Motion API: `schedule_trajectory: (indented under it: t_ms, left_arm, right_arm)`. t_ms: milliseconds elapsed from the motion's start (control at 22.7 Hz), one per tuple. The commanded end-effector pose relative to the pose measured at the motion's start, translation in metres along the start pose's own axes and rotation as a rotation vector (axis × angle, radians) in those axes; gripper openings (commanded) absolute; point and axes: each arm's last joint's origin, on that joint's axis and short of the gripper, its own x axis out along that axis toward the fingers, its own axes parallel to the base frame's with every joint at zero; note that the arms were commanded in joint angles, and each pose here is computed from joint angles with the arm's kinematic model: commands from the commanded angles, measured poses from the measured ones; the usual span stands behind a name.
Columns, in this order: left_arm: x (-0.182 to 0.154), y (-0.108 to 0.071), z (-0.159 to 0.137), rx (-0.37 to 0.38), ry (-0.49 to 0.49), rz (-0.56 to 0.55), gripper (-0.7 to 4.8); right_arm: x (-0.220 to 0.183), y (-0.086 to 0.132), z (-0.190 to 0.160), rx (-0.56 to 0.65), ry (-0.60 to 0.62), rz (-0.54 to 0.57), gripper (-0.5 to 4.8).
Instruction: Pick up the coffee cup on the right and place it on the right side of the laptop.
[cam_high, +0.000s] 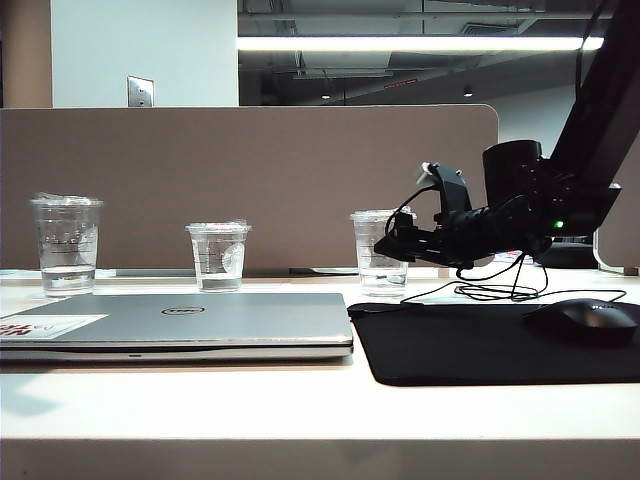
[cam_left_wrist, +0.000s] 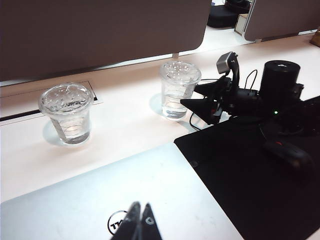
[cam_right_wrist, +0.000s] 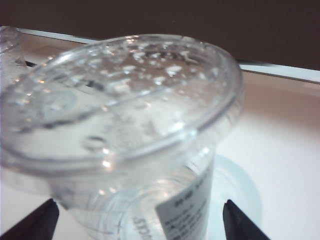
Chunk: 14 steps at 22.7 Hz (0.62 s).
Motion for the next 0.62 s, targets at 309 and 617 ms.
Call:
schedule_trajectory:
  t_ms: [309,617]
  left_arm:
    - [-0.001,0.0,0.003,-0.001,-0.016,-0.006,-0.06]
    - [-0.001,0.0,0.002,-0.001,-0.01,-0.006,-0.06]
  right_arm:
    - [0.017,-0.003,-0.004,-0.006,-0.009,0.013,4.79]
    - [0.034,0.0,-0.003,-0.043,-0.032,0.025,4.79]
